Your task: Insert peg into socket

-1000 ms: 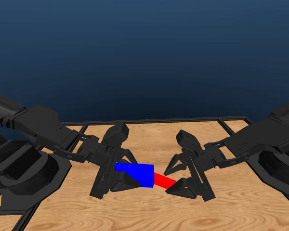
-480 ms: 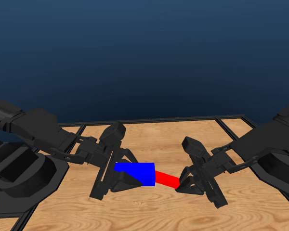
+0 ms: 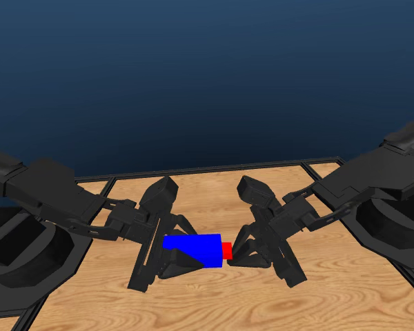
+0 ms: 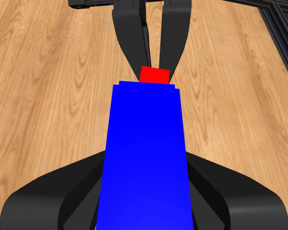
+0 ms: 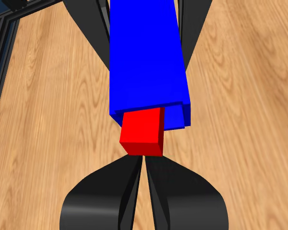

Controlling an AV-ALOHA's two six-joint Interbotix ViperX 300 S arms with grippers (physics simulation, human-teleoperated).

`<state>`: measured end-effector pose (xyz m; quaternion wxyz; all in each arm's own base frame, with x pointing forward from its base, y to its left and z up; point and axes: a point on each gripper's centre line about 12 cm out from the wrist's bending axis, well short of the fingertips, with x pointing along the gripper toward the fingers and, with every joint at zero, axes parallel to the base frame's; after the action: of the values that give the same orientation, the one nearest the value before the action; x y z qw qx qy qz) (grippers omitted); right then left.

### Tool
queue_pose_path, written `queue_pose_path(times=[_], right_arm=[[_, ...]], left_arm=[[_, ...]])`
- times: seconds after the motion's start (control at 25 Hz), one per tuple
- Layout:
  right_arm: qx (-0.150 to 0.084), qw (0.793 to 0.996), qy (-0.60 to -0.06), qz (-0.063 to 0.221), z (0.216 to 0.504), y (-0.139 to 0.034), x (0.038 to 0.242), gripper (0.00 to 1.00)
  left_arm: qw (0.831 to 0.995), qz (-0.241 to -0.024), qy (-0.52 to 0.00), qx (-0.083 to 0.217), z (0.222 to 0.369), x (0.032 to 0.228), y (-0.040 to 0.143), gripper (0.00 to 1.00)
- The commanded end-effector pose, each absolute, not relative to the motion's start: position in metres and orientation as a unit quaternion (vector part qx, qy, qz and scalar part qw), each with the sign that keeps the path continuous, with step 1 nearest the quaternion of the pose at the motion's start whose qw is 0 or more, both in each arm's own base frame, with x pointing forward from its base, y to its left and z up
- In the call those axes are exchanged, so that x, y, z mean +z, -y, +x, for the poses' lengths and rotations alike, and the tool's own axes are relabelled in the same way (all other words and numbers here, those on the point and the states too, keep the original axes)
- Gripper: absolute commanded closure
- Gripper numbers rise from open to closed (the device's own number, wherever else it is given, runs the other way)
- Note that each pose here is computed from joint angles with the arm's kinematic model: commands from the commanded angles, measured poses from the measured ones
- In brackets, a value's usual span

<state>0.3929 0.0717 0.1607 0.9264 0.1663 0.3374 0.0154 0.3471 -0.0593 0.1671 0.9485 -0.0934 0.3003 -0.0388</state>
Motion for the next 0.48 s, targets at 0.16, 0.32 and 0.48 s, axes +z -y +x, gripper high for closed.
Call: queue_pose_path(times=[0.16, 0.32, 0.48], right_arm=[[0.013, 0.933, -0.315, 0.173, 0.427, -0.071, 0.158, 1.00], [0.012, 0.931, -0.320, 0.177, 0.433, -0.074, 0.150, 1.00], [0.000, 0.921, -0.337, 0.194, 0.416, -0.071, 0.140, 1.00]], left_arm=[[0.958, -0.090, -0.269, -0.051, 0.362, 0.186, 0.067, 1.00], [0.954, -0.086, -0.282, -0.053, 0.358, 0.184, 0.067, 1.00], [0.959, -0.093, -0.261, -0.054, 0.352, 0.187, 0.068, 1.00]])
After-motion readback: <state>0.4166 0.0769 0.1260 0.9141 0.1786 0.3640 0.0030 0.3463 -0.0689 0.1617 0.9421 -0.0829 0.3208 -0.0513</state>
